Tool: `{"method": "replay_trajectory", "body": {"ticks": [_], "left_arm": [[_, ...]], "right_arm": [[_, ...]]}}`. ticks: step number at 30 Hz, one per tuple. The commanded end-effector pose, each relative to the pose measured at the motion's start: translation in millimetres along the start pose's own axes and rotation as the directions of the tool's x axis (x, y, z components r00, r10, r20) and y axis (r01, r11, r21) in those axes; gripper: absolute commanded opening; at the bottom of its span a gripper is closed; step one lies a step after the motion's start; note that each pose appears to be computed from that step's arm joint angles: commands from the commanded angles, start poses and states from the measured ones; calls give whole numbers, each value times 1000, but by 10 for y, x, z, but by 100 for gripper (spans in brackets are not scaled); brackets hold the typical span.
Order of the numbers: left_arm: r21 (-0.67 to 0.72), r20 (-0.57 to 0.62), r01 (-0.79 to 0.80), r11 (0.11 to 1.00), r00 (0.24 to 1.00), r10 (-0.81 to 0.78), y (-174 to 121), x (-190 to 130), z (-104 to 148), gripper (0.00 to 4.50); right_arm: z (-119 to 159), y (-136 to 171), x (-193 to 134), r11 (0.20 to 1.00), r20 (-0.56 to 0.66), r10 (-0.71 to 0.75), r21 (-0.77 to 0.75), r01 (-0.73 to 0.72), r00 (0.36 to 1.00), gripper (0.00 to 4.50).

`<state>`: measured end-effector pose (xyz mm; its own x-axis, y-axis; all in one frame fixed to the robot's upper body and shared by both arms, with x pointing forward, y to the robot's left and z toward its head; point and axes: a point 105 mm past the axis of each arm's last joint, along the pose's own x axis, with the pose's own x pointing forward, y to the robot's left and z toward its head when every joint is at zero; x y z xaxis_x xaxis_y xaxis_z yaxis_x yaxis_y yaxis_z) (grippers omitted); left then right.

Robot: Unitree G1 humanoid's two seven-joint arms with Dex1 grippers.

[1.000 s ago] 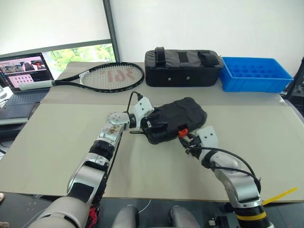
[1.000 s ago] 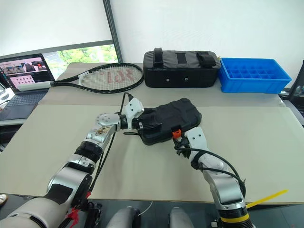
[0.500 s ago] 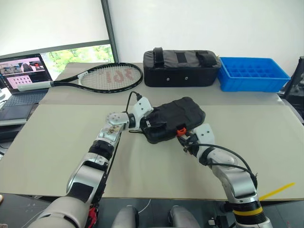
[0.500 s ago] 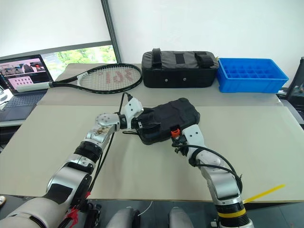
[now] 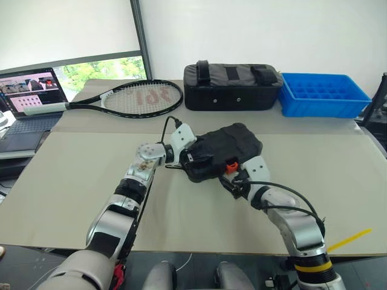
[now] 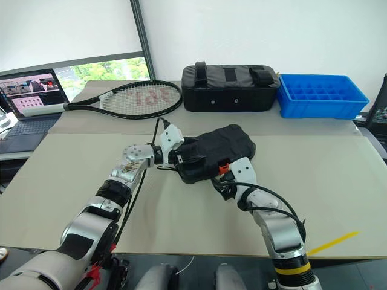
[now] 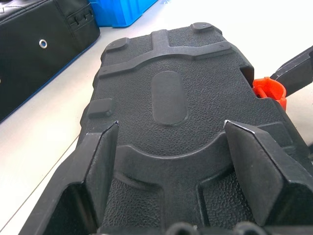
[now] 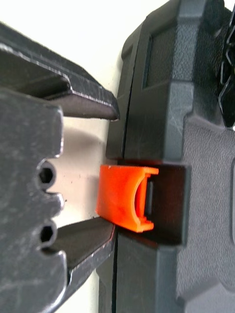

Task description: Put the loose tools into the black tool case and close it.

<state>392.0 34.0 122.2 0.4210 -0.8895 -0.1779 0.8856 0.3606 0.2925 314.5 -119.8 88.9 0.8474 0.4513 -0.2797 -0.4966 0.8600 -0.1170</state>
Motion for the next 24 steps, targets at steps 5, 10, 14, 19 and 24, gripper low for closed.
{"method": "replay_trajectory", "body": {"ticks": [5, 10, 14, 19, 24], "left_arm": [[-33, -114, 65, 997, 991, -69, -191, 50, -304, 366], [-32, -114, 70, 997, 991, -73, -197, 61, -299, 366], [-32, -115, 74, 997, 990, -77, -202, 60, -303, 366], [-32, -118, 74, 997, 990, -77, -196, 49, -310, 366], [-34, -119, 76, 997, 990, -80, -207, 59, -315, 366]], "right_arm": [[72, -10, -172, 1000, 28, -20, 5, 20, 999, 347], [22, -31, -212, 999, 14, -36, 10, 36, 999, 347], [-2, -56, -240, 998, 8, -53, 14, 53, 999, 347], [67, -63, -293, 998, 29, -62, 9, 62, 998, 323], [162, -46, -307, 998, 48, -60, -2, 60, 997, 166]]}}
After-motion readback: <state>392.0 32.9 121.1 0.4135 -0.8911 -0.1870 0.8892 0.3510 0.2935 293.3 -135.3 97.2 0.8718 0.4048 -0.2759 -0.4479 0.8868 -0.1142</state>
